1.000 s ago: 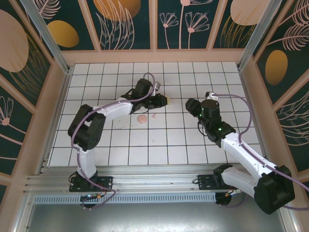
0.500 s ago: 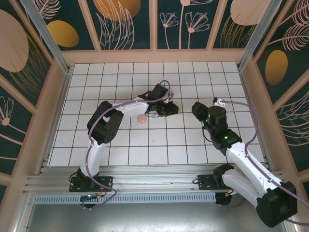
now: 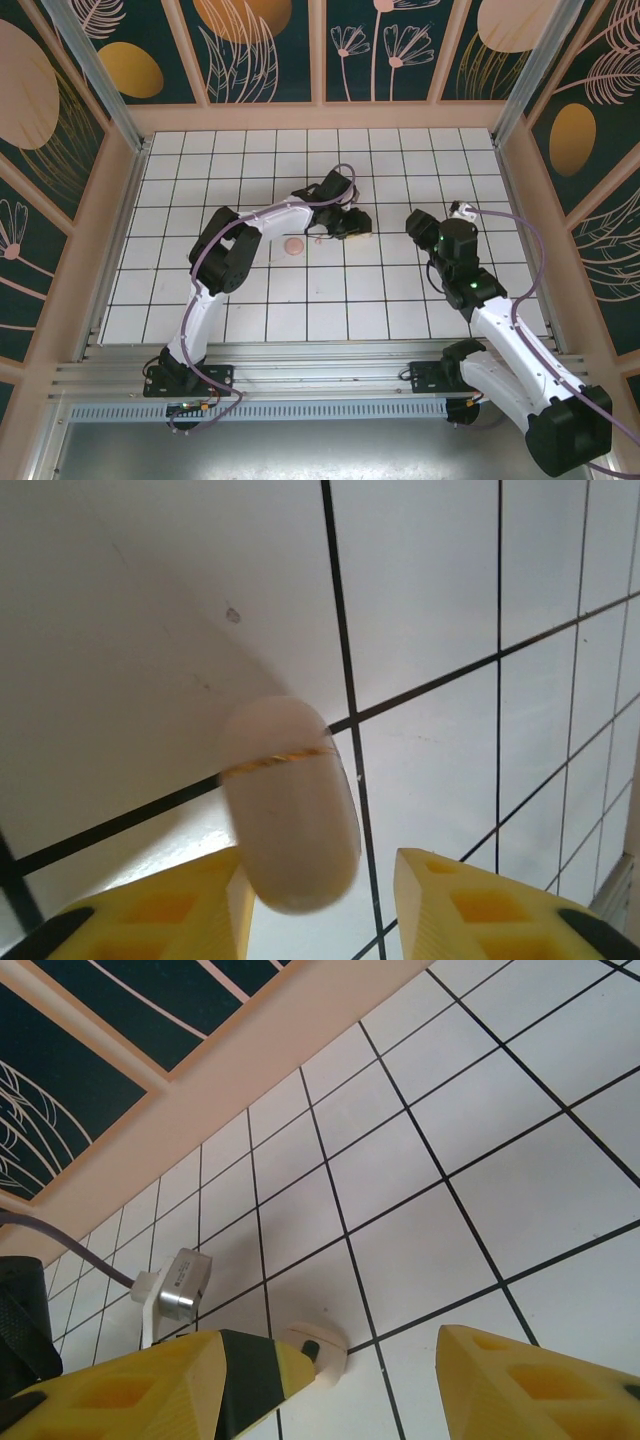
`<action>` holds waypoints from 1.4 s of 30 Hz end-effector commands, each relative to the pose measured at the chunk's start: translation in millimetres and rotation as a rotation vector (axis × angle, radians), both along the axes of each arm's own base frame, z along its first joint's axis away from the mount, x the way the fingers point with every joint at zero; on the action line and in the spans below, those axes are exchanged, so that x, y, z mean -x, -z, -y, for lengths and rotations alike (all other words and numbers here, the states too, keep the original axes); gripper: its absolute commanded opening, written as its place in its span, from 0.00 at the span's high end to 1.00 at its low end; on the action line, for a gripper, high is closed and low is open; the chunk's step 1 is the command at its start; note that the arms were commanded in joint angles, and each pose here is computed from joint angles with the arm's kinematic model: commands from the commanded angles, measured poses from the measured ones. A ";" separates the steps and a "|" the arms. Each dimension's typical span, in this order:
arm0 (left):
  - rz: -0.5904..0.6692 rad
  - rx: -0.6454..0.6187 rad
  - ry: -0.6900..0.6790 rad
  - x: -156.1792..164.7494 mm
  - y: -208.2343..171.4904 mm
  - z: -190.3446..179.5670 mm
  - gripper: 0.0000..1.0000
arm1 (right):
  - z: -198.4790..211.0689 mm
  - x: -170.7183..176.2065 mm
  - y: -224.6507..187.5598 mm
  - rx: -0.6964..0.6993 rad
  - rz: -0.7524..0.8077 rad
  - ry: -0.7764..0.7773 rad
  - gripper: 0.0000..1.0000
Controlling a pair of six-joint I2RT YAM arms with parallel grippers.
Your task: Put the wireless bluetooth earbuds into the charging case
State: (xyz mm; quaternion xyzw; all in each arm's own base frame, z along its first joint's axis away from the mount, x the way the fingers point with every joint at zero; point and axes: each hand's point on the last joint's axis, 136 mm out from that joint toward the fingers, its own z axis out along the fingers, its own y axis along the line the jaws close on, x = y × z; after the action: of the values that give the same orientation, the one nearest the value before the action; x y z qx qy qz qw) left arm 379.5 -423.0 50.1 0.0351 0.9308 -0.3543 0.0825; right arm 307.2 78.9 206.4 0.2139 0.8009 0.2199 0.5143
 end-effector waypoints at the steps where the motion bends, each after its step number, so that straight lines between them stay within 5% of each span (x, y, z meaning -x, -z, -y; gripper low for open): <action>1: 0.042 -0.081 -0.008 -9.3 -3.7 -8.6 0.58 | 2.5 -1.1 -16.2 0.010 0.035 -0.007 0.41; 10: 0.134 -0.196 -0.047 -10.2 -38.1 -39.2 0.53 | -4.3 -6.6 -28.3 0.029 0.061 -0.054 0.40; 21: 0.149 -0.494 -0.107 24.0 -51.2 -124.4 0.46 | -18.2 -13.9 -25.7 0.009 0.049 -0.114 0.40; 28: 0.108 -0.679 -0.105 39.8 -31.5 -163.3 0.41 | -20.3 -15.1 -26.6 0.006 0.048 -0.123 0.40; 42: 0.044 -0.751 -0.084 49.8 5.8 -182.3 0.28 | -29.5 -17.7 -24.8 -0.027 0.019 -0.157 0.40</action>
State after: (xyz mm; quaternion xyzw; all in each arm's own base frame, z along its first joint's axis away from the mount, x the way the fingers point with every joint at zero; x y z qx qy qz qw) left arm 332.1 -253.7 58.0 0.0283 0.9932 -0.0113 0.1122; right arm 318.7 106.3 208.4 0.1521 0.8245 0.2535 0.4825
